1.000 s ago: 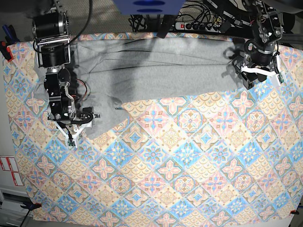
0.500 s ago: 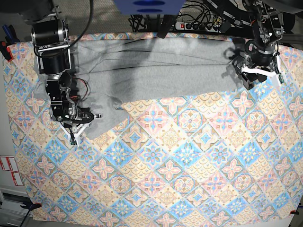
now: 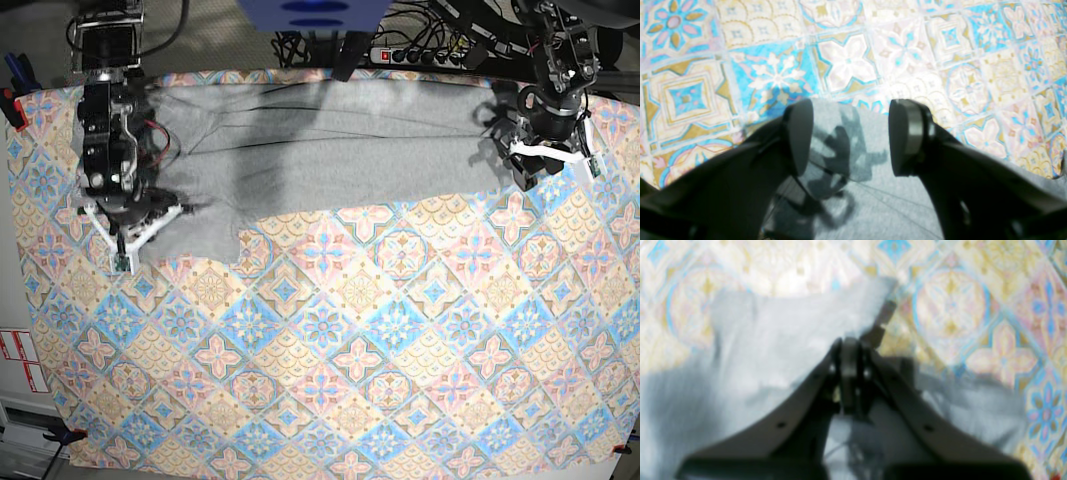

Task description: Fold the T-shirt properly

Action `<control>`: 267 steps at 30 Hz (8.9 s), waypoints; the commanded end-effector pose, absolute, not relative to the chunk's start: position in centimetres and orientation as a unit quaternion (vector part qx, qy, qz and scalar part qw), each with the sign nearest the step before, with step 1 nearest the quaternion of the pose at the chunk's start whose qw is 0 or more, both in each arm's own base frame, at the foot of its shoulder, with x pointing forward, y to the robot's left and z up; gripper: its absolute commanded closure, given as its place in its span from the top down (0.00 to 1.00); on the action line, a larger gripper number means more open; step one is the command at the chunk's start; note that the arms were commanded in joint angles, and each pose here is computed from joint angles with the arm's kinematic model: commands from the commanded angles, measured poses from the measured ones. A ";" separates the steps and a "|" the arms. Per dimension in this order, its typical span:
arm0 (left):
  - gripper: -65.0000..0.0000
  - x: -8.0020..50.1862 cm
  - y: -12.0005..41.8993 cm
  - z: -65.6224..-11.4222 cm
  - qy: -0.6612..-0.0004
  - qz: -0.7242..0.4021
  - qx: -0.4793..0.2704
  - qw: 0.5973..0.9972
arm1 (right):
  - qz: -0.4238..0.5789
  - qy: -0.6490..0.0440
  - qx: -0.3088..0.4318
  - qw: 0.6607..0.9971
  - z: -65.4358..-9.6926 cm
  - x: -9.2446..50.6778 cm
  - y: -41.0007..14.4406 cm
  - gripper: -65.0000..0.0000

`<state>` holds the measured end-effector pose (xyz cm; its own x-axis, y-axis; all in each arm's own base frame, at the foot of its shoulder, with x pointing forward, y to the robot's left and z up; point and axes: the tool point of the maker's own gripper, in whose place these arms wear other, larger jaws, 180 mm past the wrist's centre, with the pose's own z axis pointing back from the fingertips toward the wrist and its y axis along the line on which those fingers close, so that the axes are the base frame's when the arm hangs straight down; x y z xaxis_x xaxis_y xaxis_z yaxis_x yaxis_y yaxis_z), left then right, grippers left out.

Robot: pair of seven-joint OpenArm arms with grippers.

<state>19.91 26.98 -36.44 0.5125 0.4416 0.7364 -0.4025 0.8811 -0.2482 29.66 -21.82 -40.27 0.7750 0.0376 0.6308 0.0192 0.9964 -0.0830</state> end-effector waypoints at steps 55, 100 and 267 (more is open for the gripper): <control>0.59 18.5 32.2 -41.1 -0.289 0.178 0.022 0.940 | 0.000 -0.325 -0.038 0.945 -39.4 21.2 -20.9 0.08; 0.00 22.6 36.7 -42.8 -0.325 0.239 0.044 0.914 | -0.001 -0.332 -0.040 0.943 -39.1 21.6 -21.1 0.08; 0.45 22.7 17.4 -37.3 -0.355 0.076 -0.118 0.924 | -0.082 -0.057 0.258 0.961 -46.3 18.7 -12.2 0.51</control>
<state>22.13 17.26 -38.06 0.7564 0.2301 0.6123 -0.0704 0.9593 -0.2735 18.16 -11.75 -46.76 0.9806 -0.1899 0.0485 0.1396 0.8504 0.5073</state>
